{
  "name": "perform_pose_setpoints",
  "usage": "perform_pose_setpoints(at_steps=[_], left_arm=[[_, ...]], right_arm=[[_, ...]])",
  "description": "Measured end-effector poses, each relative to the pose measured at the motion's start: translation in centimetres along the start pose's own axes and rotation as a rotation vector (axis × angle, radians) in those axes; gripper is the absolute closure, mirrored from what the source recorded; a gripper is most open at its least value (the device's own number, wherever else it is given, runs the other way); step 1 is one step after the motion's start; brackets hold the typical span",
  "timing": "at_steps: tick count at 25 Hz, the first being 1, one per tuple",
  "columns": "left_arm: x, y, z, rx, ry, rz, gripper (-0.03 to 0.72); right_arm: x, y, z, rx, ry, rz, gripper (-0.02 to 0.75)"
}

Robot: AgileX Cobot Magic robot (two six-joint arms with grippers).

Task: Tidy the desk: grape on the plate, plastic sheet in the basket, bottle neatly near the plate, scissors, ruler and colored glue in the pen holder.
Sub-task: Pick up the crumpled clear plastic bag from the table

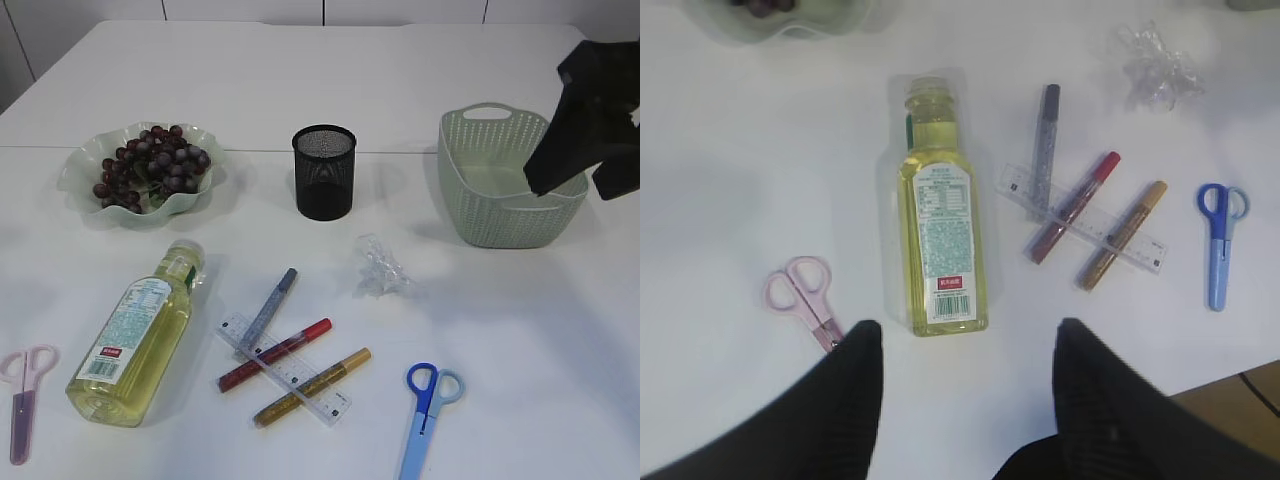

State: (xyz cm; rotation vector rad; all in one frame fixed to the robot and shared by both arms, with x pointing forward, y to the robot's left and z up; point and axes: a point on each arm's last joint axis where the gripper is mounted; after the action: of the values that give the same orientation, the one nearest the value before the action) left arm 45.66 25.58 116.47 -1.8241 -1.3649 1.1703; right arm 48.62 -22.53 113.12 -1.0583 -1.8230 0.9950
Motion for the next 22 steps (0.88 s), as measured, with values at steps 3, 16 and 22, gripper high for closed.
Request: perform_pose_setpoints(at_steps=[3, 16, 22], left_arm=[[-0.2, -1.0, 0.4, -0.03, -0.001, 0.005, 0.284], [-0.8, -3.9, 2.1, -0.116, -0.015, 0.021, 0.284], [-0.9, -4.2, 2.3, -0.123, -0.04, 0.024, 0.284]], right_arm=[[0.1, 0.7, -0.4, 0.002, -0.021, 0.014, 0.226], [3.1, 11.2, -6.9, 0.203, -0.216, 0.182, 0.226], [2.5, 15.4, -8.8, 0.25, -0.215, 0.191, 0.227]])
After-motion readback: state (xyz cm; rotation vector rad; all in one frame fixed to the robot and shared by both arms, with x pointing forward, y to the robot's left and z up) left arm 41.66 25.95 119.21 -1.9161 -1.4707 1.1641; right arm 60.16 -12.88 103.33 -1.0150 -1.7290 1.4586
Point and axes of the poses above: a point on each arm's last joint axis where the gripper is mounted, y pointing out along that axis toward the gripper, x along the wrist's bending axis when the last joint is at zero, z = x × y, and after that the axes turned 8 degrees about -y, right-handed
